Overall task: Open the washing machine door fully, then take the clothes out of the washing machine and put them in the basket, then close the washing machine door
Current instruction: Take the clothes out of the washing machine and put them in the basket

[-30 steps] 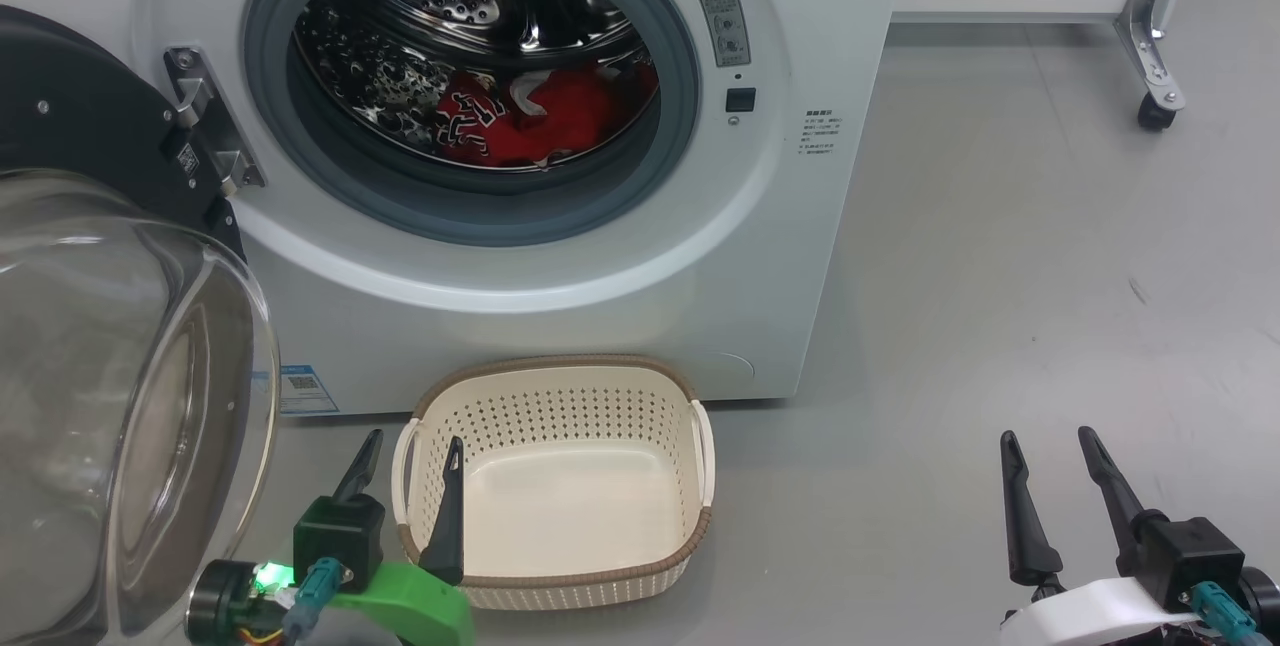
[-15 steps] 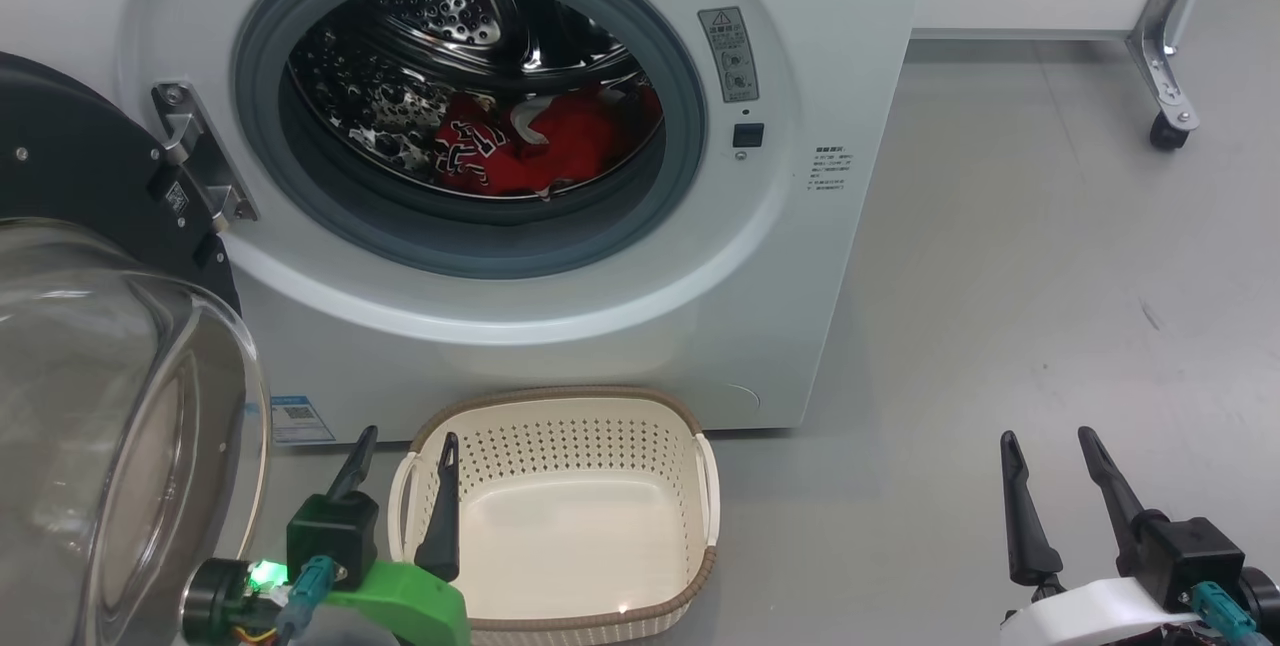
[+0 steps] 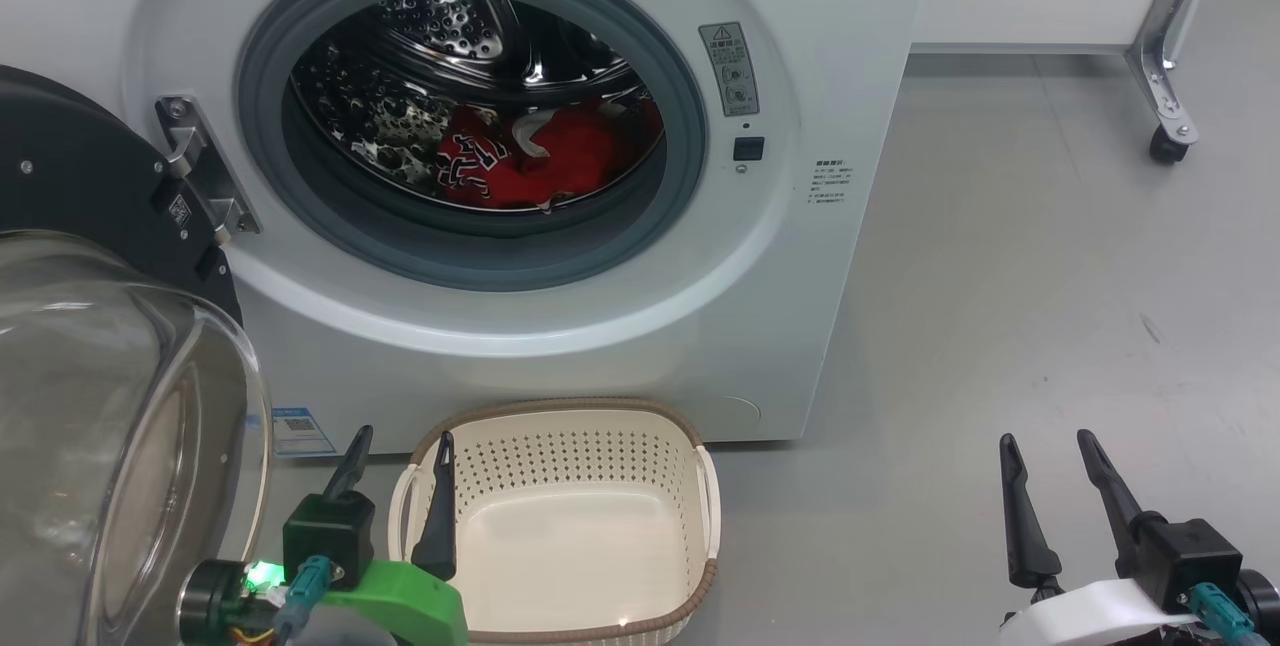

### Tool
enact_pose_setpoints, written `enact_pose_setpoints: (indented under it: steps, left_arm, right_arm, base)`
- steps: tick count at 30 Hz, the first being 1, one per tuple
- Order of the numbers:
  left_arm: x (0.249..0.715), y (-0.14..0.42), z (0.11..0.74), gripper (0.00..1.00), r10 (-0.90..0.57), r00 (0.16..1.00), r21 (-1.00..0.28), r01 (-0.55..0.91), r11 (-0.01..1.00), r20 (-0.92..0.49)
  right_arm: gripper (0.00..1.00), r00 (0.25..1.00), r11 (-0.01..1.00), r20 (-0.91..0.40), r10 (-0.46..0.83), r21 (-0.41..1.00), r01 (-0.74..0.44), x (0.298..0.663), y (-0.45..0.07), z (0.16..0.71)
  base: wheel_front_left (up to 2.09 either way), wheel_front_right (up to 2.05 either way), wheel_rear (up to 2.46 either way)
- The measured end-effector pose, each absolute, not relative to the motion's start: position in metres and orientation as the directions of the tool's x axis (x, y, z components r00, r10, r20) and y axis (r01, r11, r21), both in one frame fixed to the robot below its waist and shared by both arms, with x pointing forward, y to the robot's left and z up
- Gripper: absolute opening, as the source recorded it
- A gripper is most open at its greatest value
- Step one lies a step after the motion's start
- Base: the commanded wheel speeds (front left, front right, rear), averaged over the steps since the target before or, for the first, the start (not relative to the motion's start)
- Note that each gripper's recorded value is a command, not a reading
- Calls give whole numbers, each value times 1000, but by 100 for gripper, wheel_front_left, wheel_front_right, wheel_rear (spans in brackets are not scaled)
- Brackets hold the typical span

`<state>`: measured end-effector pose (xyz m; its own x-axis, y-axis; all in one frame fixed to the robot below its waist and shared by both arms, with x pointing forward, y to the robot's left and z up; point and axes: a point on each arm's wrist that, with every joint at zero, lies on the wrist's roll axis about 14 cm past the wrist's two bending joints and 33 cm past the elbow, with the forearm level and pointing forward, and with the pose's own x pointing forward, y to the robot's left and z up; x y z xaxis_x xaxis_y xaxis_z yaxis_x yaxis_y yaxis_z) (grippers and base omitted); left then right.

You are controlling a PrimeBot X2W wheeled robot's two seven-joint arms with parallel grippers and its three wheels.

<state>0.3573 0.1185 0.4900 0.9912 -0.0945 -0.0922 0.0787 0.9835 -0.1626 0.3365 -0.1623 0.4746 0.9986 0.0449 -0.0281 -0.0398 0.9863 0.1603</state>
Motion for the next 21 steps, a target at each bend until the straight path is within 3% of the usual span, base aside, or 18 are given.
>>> enact_pose_setpoints:
  steps: [21]
  left_arm:
    - [361, 112, 476, 100, -115, 983, -196, 85, 977, -144]
  right_arm:
    - [100, 997, 984, -52, 63, 169, -53, 337, -157, 467]
  base:
    - [0, 0, 0]
